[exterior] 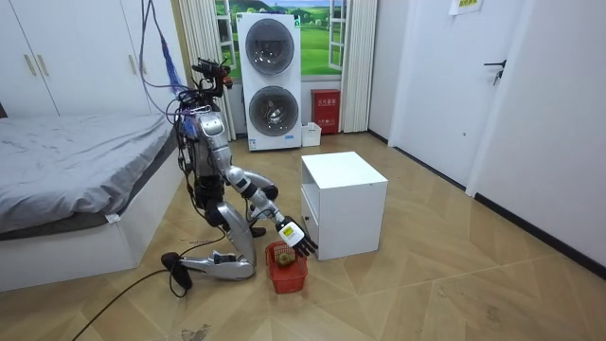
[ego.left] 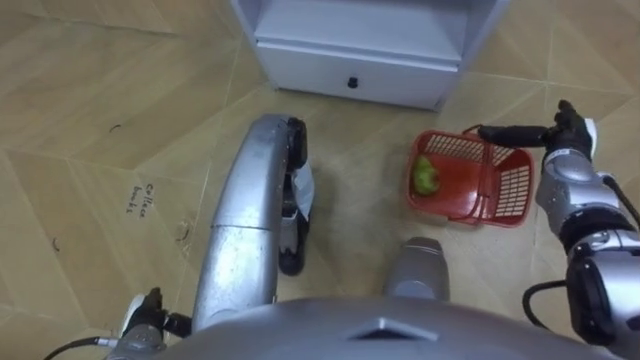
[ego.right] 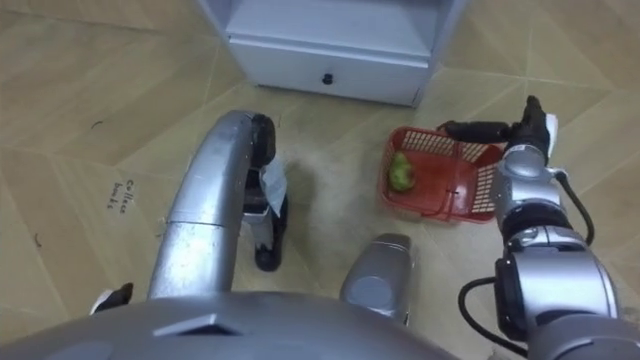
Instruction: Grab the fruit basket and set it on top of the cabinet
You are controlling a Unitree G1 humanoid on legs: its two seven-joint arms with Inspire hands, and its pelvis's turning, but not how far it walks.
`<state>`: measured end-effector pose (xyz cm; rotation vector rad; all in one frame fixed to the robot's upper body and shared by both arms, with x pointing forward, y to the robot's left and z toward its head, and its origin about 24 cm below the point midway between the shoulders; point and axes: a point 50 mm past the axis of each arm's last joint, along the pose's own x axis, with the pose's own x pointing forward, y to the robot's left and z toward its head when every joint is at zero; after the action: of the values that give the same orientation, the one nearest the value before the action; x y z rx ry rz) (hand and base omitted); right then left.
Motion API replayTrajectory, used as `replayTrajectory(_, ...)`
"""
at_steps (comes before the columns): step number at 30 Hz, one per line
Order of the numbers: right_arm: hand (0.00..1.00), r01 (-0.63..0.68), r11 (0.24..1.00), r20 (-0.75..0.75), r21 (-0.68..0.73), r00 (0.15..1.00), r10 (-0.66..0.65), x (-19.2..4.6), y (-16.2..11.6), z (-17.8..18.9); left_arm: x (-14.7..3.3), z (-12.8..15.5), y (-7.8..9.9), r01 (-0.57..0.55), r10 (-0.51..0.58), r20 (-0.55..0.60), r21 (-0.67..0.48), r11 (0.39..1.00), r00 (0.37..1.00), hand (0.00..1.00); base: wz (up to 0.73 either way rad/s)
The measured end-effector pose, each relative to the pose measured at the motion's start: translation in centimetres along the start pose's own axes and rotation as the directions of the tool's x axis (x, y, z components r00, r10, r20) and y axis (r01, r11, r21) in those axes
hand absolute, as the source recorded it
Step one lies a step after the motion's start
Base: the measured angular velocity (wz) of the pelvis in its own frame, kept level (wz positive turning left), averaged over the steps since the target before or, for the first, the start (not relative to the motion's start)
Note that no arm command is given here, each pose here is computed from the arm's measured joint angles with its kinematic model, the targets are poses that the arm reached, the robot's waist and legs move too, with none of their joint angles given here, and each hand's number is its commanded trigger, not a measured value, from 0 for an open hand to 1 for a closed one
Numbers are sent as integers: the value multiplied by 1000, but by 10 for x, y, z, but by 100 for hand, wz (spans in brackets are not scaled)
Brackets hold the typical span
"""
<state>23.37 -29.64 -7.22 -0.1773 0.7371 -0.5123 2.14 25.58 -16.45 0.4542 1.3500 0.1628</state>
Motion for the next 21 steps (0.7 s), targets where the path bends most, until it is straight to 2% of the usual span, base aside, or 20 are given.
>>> replayTrajectory(10, 0, -6, 997, -54, 80, 998, 10, 1, -8, -8, 0, 3, -4, 16, -15, 5, -29, 999, 1000, 0, 0)
replayTrajectory(15, 0, -19, 998, -92, 52, 995, 24, 0, -7, -18, 0, 4, -7, 34, -34, 8, -11, 999, 999, 0, -5)
replayTrajectory(21, 0, -34, 996, -131, 84, 990, 45, -1, -8, -27, -1, 4, -8, 46, -46, 11, 6, 999, 999, 0, -3)
